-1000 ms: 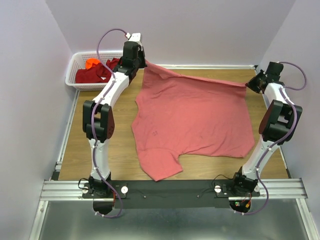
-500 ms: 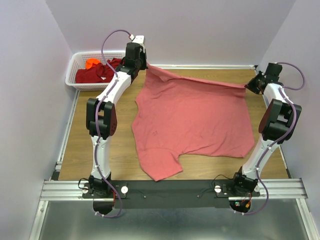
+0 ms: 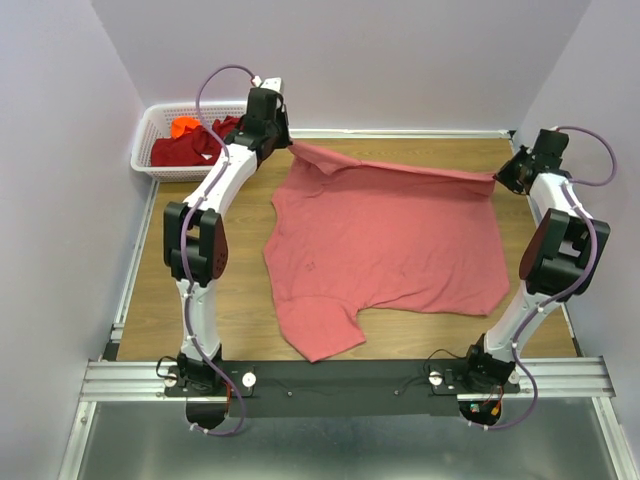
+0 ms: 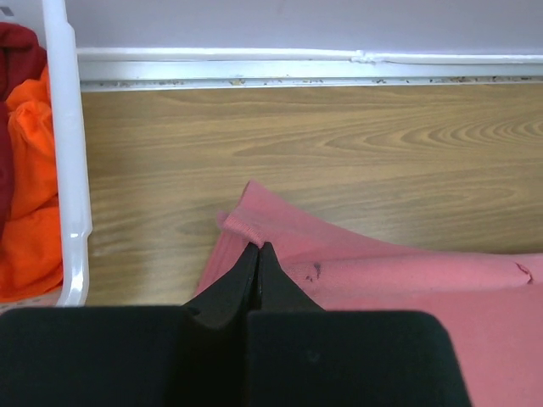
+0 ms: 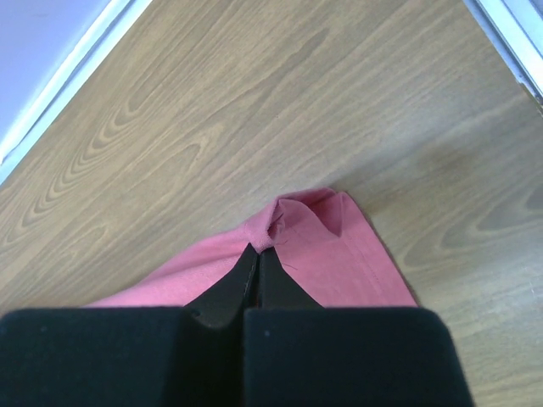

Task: Fold and stack the t-shirts
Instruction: Fold the tshirt

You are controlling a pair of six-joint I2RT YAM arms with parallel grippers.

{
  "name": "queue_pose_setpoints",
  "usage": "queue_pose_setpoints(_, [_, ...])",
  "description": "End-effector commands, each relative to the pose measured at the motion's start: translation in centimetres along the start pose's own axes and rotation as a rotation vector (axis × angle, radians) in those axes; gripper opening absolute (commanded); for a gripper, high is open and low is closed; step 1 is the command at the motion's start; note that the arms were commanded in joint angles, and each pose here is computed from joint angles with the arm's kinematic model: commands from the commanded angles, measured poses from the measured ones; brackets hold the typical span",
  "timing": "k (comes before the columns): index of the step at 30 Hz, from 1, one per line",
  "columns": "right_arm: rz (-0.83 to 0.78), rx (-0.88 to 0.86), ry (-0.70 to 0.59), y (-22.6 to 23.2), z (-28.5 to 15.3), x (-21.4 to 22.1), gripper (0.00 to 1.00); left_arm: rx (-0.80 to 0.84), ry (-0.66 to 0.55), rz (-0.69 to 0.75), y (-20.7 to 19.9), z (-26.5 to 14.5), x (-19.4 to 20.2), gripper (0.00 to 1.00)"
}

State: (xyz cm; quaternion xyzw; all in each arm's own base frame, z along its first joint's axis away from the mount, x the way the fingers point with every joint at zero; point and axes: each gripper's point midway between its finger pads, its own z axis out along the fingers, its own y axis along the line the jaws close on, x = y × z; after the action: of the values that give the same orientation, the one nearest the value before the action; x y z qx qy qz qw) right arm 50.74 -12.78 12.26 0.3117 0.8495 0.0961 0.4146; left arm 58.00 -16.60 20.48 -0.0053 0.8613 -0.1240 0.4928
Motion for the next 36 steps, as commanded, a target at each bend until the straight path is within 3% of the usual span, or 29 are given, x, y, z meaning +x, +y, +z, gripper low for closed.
queue_pose_setpoints(1, [-0.01, 0.07, -0.035, -1.4, -1.0, -0.3, 0.01, -0.03, -0.023, -0.04, 0.5, -3.4, -2.1, 0.0])
queue_pose_setpoints(23, [0.048, 0.158, -0.011, -3.6, -3.1, 2.8, 0.01, -0.006, 0.144, -0.142, 1.0, -6.6, 6.6, 0.0])
queue_pose_setpoints(36, [0.126, 0.223, 0.081, -5.9, -3.0, 7.8, 0.01, 0.011, 0.263, -0.2, 1.3, -7.8, 13.0, 0.0])
